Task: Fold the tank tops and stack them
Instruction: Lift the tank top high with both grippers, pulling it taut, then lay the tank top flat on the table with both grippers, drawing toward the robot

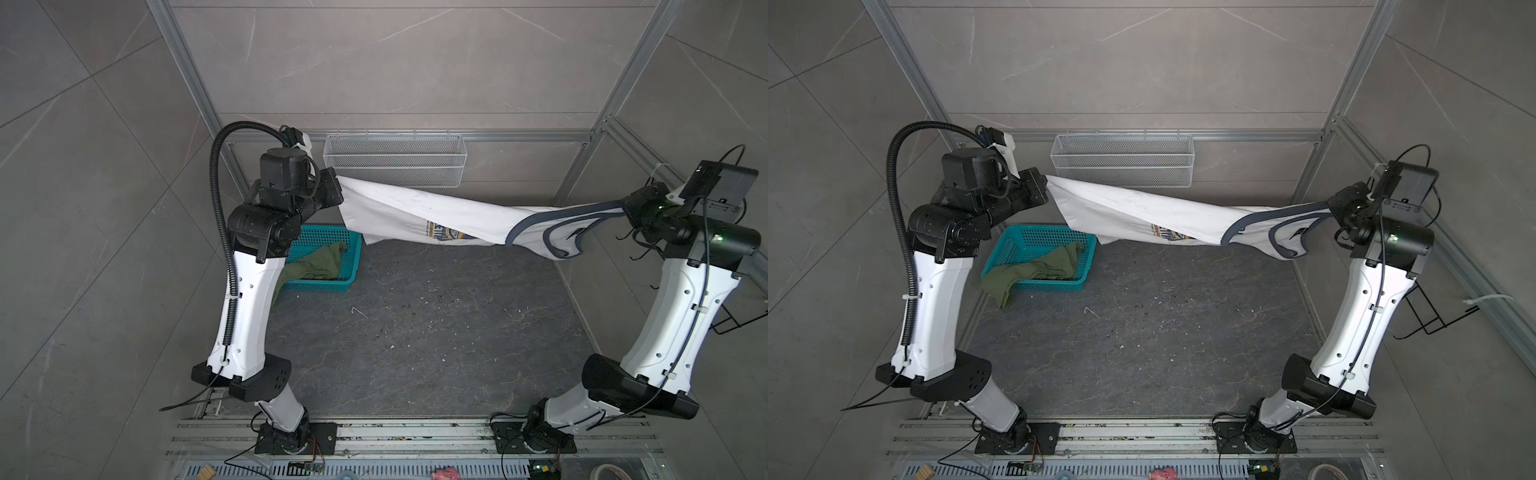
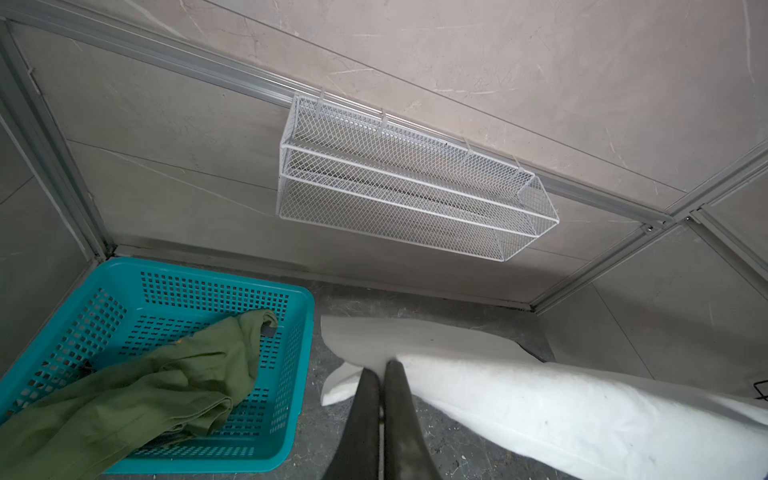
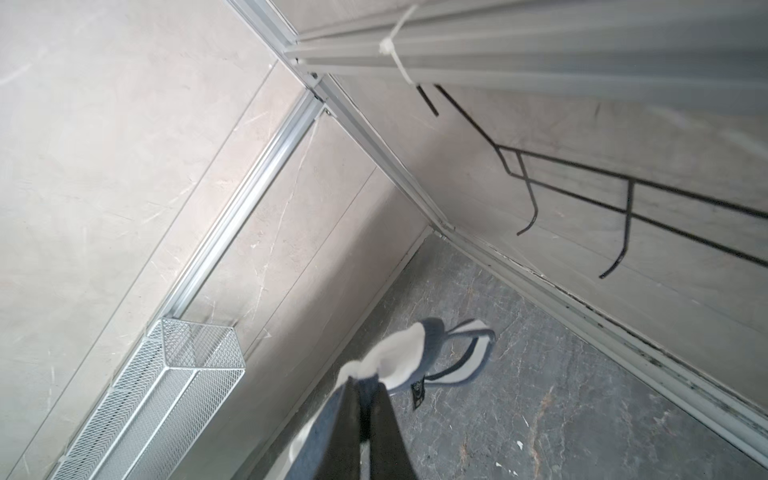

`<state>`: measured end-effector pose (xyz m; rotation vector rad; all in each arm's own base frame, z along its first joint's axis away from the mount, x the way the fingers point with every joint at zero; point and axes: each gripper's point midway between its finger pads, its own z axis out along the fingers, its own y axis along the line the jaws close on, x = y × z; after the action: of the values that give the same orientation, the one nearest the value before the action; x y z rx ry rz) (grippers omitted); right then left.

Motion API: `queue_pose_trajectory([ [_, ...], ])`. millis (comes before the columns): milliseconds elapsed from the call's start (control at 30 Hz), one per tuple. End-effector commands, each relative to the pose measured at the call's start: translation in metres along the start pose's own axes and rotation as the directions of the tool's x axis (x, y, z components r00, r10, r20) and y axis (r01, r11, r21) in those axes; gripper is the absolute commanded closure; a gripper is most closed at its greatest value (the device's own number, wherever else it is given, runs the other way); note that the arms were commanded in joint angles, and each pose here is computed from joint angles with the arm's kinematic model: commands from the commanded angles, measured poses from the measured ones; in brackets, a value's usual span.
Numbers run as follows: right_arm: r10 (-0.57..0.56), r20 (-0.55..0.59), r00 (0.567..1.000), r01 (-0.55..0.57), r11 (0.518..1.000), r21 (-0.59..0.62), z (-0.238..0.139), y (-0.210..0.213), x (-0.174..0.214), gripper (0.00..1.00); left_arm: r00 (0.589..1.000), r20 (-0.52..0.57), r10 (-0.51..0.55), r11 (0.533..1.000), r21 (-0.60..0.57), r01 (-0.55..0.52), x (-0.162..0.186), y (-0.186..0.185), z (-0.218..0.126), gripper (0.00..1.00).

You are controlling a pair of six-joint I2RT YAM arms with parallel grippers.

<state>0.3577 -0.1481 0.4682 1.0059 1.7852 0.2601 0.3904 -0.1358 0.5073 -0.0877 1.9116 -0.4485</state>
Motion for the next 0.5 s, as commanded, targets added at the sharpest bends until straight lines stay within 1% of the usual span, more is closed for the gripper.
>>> queue_pose_trajectory([
  [0, 0.01, 0.002, 1.0, -0.01, 1.0, 0.003, 0.0, -0.012, 0.009, 1.0, 0.998, -0.051, 0.042, 0.997, 0.063, -0.039, 0.017, -0.007, 0.015, 1.0],
  [33, 0.009, 0.012, 1.0, -0.01, 1.0, 0.012, -0.004, -0.015, 0.009, 1.0, 0.995, -0.082, 0.053, 0.999, 0.016, -0.051, 0.025, 0.002, 0.019, 1.0],
  [67, 0.01, 0.025, 1.0, -0.011, 1.0, 0.024, -0.009, -0.018, 0.006, 1.0, 0.994, -0.098, 0.049, 0.997, -0.056, -0.055, 0.028, 0.017, 0.018, 1.0],
  [100, 0.011, 0.038, 0.999, -0.012, 1.0, 0.029, -0.013, -0.02, 0.004, 1.0, 0.995, -0.1, 0.016, 0.993, -0.111, -0.027, 0.03, 0.031, 0.015, 1.0],
  [133, 0.008, 0.045, 0.999, -0.009, 1.0, 0.021, -0.016, -0.018, 0.002, 1.0, 0.994, -0.103, -0.023, 0.996, -0.093, 0.013, 0.034, 0.034, 0.016, 1.0],
  [167, 0.005, 0.04, 0.999, -0.005, 1.0, 0.0, -0.014, -0.015, 0.002, 1.0, 0.993, -0.11, -0.053, 0.999, -0.007, 0.053, 0.037, 0.025, 0.02, 1.0],
  [200, 0.005, 0.021, 1.0, -0.004, 1.0, -0.012, -0.011, -0.012, 0.003, 1.0, 0.99, -0.129, -0.052, 0.996, 0.068, 0.061, 0.04, 0.014, 0.025, 1.0],
  [233, 0.006, -0.002, 1.0, -0.006, 1.0, -0.006, -0.01, -0.012, 0.005, 1.0, 0.989, -0.144, -0.04, 0.997, 0.058, 0.049, 0.04, 0.015, 0.025, 1.0],
  [267, -0.001, -0.017, 1.0, 0.001, 1.0, 0.009, -0.012, -0.013, 0.006, 1.0, 0.987, -0.154, -0.037, 0.999, 0.0, 0.038, 0.037, 0.023, 0.018, 1.0],
  [300, -0.01, -0.011, 1.0, 0.01, 1.0, 0.024, -0.017, -0.014, 0.005, 1.0, 0.99, -0.139, -0.039, 0.998, -0.045, 0.033, 0.032, 0.03, 0.008, 1.0],
  [333, -0.014, 0.007, 1.0, 0.014, 1.0, 0.027, -0.023, -0.014, 0.003, 1.0, 0.993, -0.108, -0.053, 0.998, -0.039, 0.049, 0.027, 0.029, 0.0, 1.0],
  [367, -0.019, 0.032, 0.999, 0.019, 1.0, 0.011, -0.03, -0.012, 0.0, 1.0, 0.995, -0.066, -0.07, 0.997, 0.039, 0.072, 0.024, 0.018, -0.003, 1.0],
  [400, -0.023, 0.049, 0.999, 0.023, 1.0, -0.009, -0.037, -0.008, -0.001, 1.0, 0.996, -0.046, -0.075, 0.989, 0.127, 0.08, 0.024, 0.005, -0.002, 1.0],
  [433, -0.023, 0.063, 0.998, 0.024, 1.0, -0.019, -0.042, -0.007, -0.001, 1.0, 0.995, -0.064, -0.071, 0.987, 0.137, 0.08, 0.028, 0.003, 0.001, 1.0],
  [467, -0.024, 0.07, 0.997, 0.026, 0.999, -0.021, -0.047, -0.006, -0.001, 1.0, 0.993, -0.101, -0.067, 0.994, 0.082, 0.076, 0.035, 0.012, 0.006, 1.0],
])
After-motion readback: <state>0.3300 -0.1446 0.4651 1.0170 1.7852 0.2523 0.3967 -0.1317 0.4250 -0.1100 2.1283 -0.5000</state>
